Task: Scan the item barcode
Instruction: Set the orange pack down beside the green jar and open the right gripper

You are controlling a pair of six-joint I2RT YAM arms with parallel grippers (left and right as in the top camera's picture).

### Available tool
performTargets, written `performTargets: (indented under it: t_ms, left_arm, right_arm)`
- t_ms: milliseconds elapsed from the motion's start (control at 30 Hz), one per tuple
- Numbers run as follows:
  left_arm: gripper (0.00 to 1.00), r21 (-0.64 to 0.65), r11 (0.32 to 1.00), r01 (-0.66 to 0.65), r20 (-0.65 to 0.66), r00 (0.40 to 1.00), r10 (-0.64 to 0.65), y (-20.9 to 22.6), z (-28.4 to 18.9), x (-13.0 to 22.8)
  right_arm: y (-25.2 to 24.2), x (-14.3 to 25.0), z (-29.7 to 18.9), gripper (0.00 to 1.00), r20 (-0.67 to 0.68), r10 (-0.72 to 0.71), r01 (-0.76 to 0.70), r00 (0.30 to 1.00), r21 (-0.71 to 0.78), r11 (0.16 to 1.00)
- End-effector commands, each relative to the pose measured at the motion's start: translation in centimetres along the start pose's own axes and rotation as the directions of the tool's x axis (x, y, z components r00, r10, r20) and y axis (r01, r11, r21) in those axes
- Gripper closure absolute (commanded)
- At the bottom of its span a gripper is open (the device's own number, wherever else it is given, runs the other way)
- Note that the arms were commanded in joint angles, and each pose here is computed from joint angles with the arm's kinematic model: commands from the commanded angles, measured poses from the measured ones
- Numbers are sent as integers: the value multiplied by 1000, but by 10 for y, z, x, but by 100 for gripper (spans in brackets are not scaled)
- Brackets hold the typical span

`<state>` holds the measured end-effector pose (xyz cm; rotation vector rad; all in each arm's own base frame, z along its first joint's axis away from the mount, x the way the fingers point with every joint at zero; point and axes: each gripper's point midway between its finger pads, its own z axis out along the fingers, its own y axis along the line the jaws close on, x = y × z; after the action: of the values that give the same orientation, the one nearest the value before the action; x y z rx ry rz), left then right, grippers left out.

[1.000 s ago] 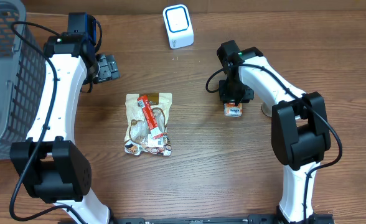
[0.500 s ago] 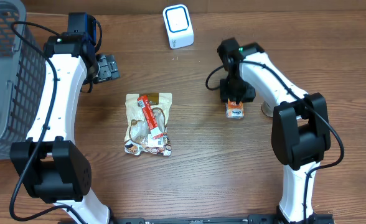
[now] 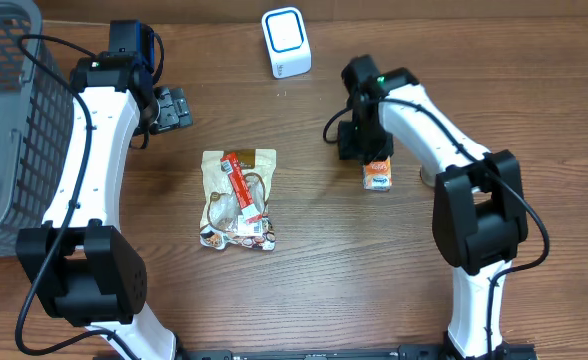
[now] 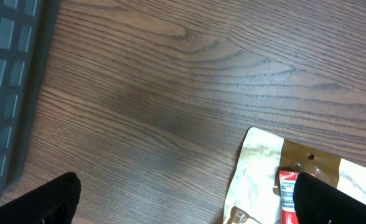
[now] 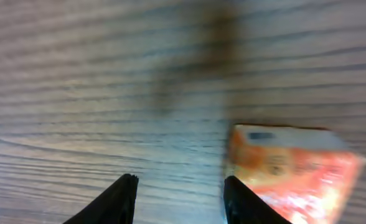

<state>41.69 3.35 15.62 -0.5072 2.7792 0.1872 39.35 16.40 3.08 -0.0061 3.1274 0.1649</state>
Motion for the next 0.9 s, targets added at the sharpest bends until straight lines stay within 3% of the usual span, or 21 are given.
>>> performTargets:
  t_ms: [0,433,867]
  left_arm:
    - [0,2,1000,-22,32,999,22,0,-11,-5]
    - [0,2,1000,-22,32,999,22,0,-11,-5]
    - [0,2,1000,-23,32,999,23,-1,-11,-5]
  right_arm:
    - [8,13,14,53,-22,-18,17,1000,-18,1000]
    - [-45,20,26,48,-22,9,-4,1000,208,978]
    - [-92,23,20,48,-56,144,-127,988,239,963]
